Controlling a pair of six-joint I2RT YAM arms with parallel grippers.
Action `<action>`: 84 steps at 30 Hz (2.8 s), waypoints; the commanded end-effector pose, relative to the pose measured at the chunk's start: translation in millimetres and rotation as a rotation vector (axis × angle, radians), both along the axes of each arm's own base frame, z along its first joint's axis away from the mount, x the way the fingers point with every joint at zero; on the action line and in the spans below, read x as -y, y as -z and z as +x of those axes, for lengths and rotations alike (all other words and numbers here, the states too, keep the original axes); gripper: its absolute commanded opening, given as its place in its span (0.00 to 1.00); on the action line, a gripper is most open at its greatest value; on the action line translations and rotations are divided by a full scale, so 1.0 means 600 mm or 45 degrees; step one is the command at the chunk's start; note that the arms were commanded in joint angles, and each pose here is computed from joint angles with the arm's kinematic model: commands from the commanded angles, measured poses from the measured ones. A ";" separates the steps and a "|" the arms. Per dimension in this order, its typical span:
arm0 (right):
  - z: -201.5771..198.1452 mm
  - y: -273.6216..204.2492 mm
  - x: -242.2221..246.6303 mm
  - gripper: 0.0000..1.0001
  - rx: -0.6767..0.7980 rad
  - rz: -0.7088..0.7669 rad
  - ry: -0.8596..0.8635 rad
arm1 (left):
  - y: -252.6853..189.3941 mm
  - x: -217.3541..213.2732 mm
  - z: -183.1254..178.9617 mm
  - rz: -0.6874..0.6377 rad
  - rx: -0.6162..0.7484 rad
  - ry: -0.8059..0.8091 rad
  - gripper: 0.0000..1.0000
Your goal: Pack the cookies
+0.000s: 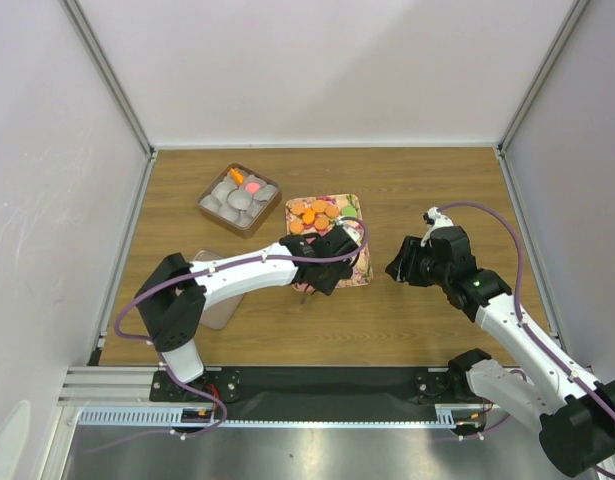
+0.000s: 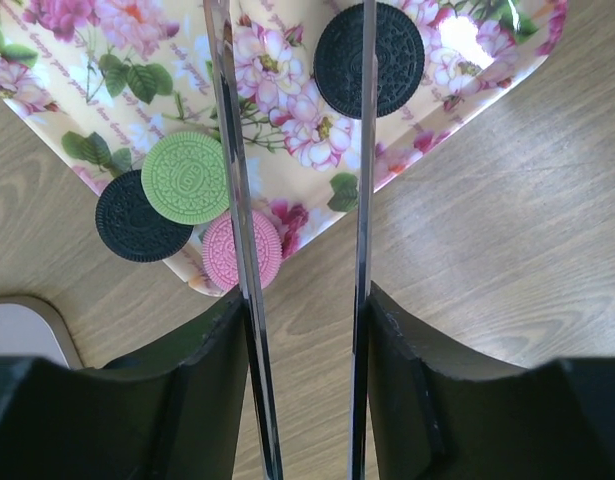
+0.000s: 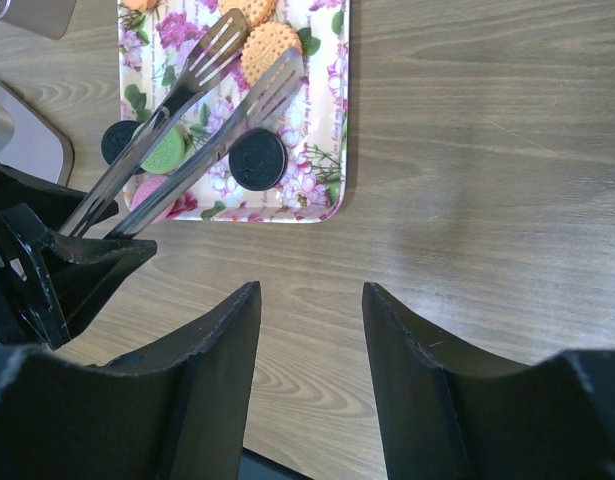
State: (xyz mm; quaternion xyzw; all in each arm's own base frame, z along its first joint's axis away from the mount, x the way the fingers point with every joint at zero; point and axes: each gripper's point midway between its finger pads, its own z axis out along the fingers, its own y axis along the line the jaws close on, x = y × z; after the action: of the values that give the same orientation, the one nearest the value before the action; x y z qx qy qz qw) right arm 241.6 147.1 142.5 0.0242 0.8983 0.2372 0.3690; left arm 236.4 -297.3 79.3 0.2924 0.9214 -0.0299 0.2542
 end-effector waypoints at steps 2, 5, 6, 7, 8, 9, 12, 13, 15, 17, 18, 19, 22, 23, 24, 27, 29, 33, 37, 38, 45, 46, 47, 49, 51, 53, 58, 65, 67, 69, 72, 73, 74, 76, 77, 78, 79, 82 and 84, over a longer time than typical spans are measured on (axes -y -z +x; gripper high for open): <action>0.004 -0.013 -0.004 0.51 0.042 0.014 -0.018 | -0.029 0.018 0.027 -0.057 0.067 -0.008 0.48; 0.004 -0.012 -0.003 0.51 0.041 0.012 -0.017 | -0.034 0.018 0.029 -0.060 0.070 -0.007 0.45; 0.004 -0.012 -0.003 0.51 0.041 0.012 -0.017 | -0.039 0.019 0.030 -0.068 0.075 -0.004 0.45; 0.003 -0.012 -0.004 0.51 0.040 0.013 -0.020 | -0.042 0.019 0.029 -0.070 0.076 0.000 0.45; 0.004 -0.013 -0.004 0.51 0.042 0.014 -0.018 | -0.045 0.016 0.028 -0.066 0.077 0.003 0.43; 0.004 -0.012 -0.003 0.51 0.040 0.015 -0.017 | -0.050 0.017 0.029 -0.072 0.082 0.004 0.43; 0.004 -0.013 -0.004 0.51 0.043 0.016 -0.017 | -0.073 0.011 0.027 -0.093 0.104 0.003 0.42; 0.004 -0.013 -0.004 0.51 0.044 0.015 -0.018 | -0.084 0.008 0.026 -0.104 0.119 0.001 0.42; 0.004 -0.014 -0.003 0.51 0.044 0.014 -0.017 | -0.096 0.005 0.025 -0.120 0.133 -0.007 0.42; 0.003 -0.014 -0.003 0.51 0.044 0.015 -0.018 | -0.115 0.003 0.023 -0.156 0.152 -0.011 0.42; 0.004 -0.013 -0.003 0.51 0.044 0.014 -0.017 | -0.119 0.000 0.023 -0.161 0.155 -0.014 0.42; 0.004 -0.014 -0.003 0.51 0.044 0.014 -0.014 | -0.125 -0.003 0.021 -0.167 0.158 -0.017 0.42; 0.004 -0.014 -0.003 0.52 0.047 0.014 -0.017 | -0.147 -0.013 0.019 -0.202 0.177 -0.027 0.42; 0.004 -0.014 -0.004 0.52 0.047 0.014 -0.017 | -0.160 -0.020 0.020 -0.217 0.196 -0.035 0.42; 0.005 -0.013 -0.003 0.51 0.043 0.012 -0.015 | -0.166 -0.029 0.024 -0.222 0.204 -0.053 0.42; 0.006 -0.012 -0.002 0.52 0.038 0.009 -0.012 | -0.183 -0.065 0.039 -0.235 0.228 -0.115 0.42; 0.007 -0.004 -0.002 0.52 0.018 -0.002 -0.011 | -0.191 -0.085 0.047 -0.248 0.238 -0.147 0.42; 0.005 0.000 -0.005 0.51 -0.020 -0.013 -0.026 | -0.210 -0.154 0.086 -0.265 0.278 -0.284 0.43; 0.006 0.010 -0.009 0.51 -0.046 -0.020 -0.040 | -0.205 -0.212 0.124 -0.278 0.277 -0.407 0.43; 0.006 0.014 -0.010 0.51 -0.057 -0.023 -0.043 | -0.206 -0.234 0.141 -0.287 0.289 -0.461 0.43; 0.009 0.036 -0.013 0.51 -0.111 -0.033 -0.049 | -0.201 -0.272 0.208 -0.308 0.245 -0.562 0.43; 0.009 0.036 -0.015 0.51 -0.110 -0.030 -0.053 | -0.186 -0.273 0.217 -0.297 0.215 -0.568 0.43; 0.009 0.036 -0.014 0.51 -0.111 -0.032 -0.053 | -0.188 -0.281 0.227 -0.302 0.212 -0.589 0.42; 0.009 0.036 -0.014 0.51 -0.112 -0.033 -0.053 | -0.179 -0.287 0.238 -0.290 0.197 -0.600 0.42; 0.008 0.039 -0.015 0.51 -0.119 -0.031 -0.058 | -0.166 -0.292 0.250 -0.280 0.174 -0.609 0.42; 0.007 0.042 -0.016 0.51 -0.129 -0.029 -0.061 | -0.154 -0.298 0.258 -0.270 0.159 -0.620 0.42; 0.009 0.045 -0.018 0.50 -0.136 -0.028 -0.065 | -0.131 -0.297 0.272 -0.277 0.117 -0.614 0.42; 0.010 0.051 -0.019 0.50 -0.149 -0.027 -0.064 | -0.114 -0.293 0.296 -0.265 0.081 -0.622 0.41; 0.011 0.050 -0.019 0.51 -0.145 -0.028 -0.061 | -0.105 -0.290 0.300 -0.259 0.064 -0.621 0.42; 0.011 0.049 -0.018 0.50 -0.142 -0.028 -0.062 | -0.108 -0.289 0.306 -0.260 0.066 -0.621 0.41; 0.010 0.050 -0.017 0.50 -0.148 -0.031 -0.057 | -0.104 -0.289 0.308 -0.253 0.060 -0.621 0.42; 0.010 0.049 -0.017 0.50 -0.143 -0.031 -0.059 | -0.103 -0.289 0.306 -0.252 0.056 -0.619 0.42; 0.009 0.051 -0.016 0.50 -0.147 -0.032 -0.059 | -0.103 -0.291 0.306 -0.251 0.059 -0.622 0.42; 0.011 0.051 -0.016 0.50 -0.148 -0.031 -0.055 | -0.103 -0.291 0.302 -0.249 0.056 -0.620 0.42; 0.011 0.051 -0.017 0.50 -0.147 -0.031 -0.058 | -0.104 -0.292 0.301 -0.251 0.057 -0.619 0.43; 0.012 0.050 -0.018 0.51 -0.146 -0.030 -0.060 | -0.105 -0.290 0.300 -0.254 0.059 -0.616 0.43; 0.012 0.052 -0.017 0.50 -0.151 -0.032 -0.058 | -0.106 -0.291 0.300 -0.254 0.059 -0.615 0.43; 0.011 0.051 -0.017 0.51 -0.147 -0.031 -0.058 | -0.103 -0.290 0.297 -0.253 0.052 -0.606 0.45; 0.011 0.051 -0.016 0.50 -0.149 -0.033 -0.054 | -0.100 -0.290 0.297 -0.252 0.045 -0.604 0.45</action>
State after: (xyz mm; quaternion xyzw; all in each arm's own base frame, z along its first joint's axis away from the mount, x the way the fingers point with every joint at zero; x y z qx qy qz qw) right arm 240.5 153.5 101.1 0.0215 0.9292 0.2234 0.2936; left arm 404.2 -122.2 119.1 0.0348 0.9621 -0.0437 0.2670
